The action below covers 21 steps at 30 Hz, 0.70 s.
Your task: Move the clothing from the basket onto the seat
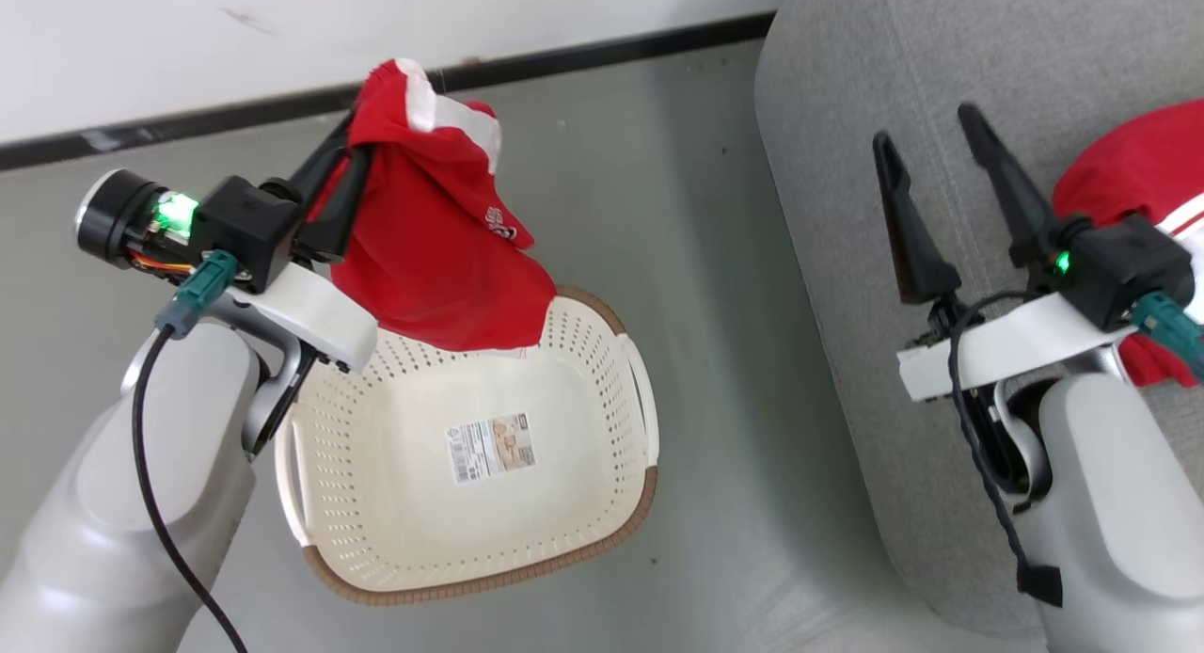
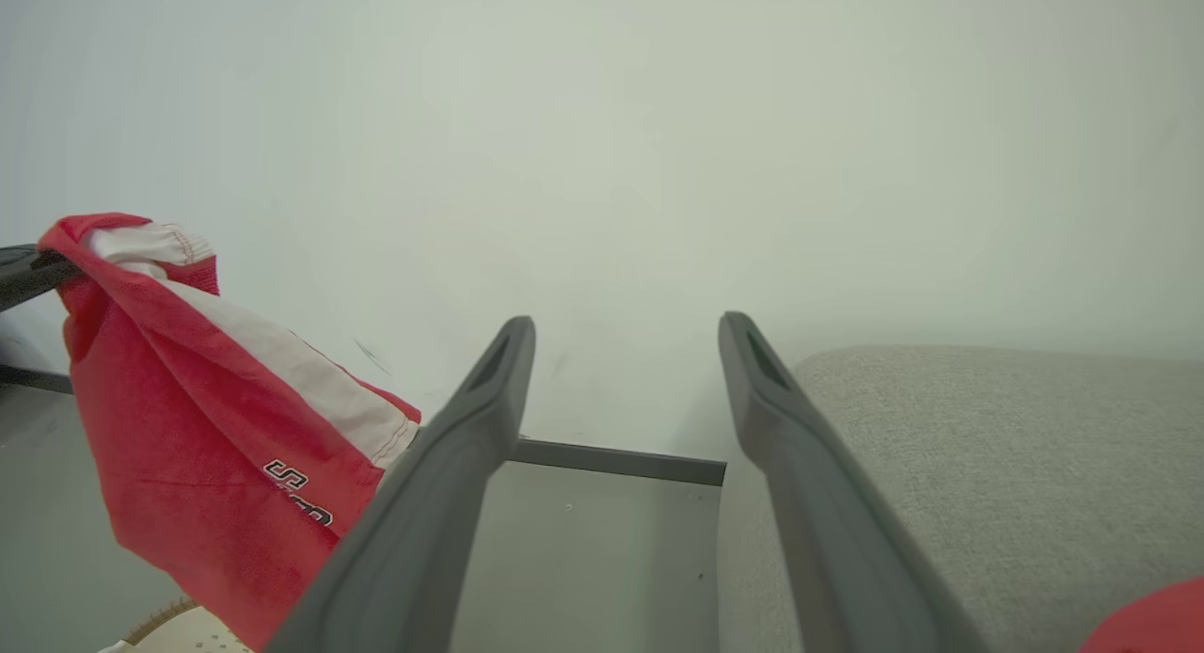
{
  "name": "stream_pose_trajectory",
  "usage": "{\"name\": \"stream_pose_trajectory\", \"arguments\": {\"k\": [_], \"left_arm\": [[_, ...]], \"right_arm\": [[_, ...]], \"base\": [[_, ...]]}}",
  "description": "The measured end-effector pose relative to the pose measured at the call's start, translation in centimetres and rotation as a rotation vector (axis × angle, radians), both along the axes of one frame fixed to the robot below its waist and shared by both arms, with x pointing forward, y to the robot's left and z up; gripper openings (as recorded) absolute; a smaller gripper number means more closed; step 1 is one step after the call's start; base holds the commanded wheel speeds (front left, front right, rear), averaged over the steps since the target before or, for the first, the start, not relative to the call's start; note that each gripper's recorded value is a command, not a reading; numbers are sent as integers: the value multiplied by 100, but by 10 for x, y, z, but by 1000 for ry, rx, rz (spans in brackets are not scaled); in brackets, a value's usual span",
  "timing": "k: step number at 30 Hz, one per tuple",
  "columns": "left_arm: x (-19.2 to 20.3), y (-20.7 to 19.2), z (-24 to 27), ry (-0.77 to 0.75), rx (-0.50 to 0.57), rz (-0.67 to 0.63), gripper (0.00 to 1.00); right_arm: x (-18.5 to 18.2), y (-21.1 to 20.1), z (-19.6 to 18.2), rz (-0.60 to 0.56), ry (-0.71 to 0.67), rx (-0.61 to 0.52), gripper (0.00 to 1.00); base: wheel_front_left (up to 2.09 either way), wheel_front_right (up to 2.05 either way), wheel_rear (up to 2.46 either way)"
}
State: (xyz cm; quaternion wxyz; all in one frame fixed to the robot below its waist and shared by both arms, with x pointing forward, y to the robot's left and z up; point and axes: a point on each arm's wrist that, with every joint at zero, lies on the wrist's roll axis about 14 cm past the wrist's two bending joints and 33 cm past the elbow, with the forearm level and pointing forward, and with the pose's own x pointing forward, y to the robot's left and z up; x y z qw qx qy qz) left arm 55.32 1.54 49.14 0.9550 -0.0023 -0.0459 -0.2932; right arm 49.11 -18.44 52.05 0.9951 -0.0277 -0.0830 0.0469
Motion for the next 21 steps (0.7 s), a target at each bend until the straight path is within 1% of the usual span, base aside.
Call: {"name": "stream_pose_trajectory", "arguments": {"k": [7, 14, 21], "left_arm": [[-23, -17, 36, -45, 27, -78, 0], [-53, -46, 66, -78, 43, -173, 0], [-86, -82, 108, -131, 4, -270, 0]], "right_arm": [[-20, 11, 3, 37, 16, -22, 100], [-40, 28, 6, 97, 25, -49, 100], [-61, 56, 4, 199, 40, -99, 100]], "base": [[0, 0, 0], [0, 0, 0], [0, 0, 0]]}}
